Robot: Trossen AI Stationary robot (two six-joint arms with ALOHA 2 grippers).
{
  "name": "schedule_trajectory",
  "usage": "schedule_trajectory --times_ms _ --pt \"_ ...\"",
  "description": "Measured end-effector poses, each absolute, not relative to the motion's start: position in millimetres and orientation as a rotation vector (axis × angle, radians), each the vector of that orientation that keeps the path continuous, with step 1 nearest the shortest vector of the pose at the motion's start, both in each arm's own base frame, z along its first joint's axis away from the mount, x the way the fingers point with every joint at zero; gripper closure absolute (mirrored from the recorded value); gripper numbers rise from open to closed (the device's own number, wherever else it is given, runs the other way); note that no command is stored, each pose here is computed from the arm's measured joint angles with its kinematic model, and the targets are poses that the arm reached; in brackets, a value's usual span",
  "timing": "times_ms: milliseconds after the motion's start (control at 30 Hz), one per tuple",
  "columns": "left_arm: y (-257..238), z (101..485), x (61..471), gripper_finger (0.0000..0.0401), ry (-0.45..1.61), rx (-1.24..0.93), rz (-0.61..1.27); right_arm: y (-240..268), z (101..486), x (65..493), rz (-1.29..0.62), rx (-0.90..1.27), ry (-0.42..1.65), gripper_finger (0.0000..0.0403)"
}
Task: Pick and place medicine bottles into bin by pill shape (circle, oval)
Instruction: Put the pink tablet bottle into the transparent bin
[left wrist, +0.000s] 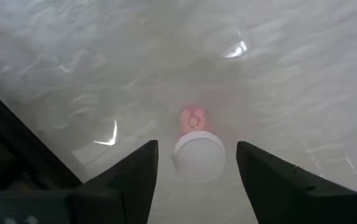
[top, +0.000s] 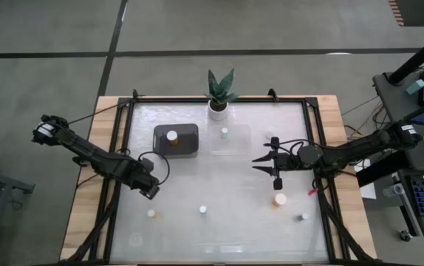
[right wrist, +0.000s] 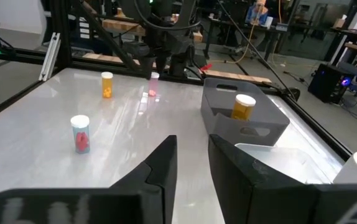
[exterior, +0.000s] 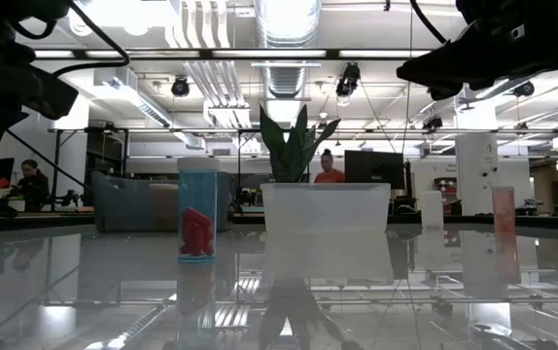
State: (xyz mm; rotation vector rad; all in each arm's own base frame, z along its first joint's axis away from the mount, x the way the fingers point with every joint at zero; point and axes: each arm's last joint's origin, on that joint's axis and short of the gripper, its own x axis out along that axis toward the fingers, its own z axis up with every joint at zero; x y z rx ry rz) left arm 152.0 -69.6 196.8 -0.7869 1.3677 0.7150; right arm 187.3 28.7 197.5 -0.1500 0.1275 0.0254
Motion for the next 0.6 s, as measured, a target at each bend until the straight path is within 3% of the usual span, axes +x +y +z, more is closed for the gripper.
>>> schedule_trajectory --times_ms 600 --pt "-70.4 194.5 153.4 0.0273 1.378 -0.773 0.719 28.7 197.4 187.2 0.025 -0.134 0.128 0.0326"
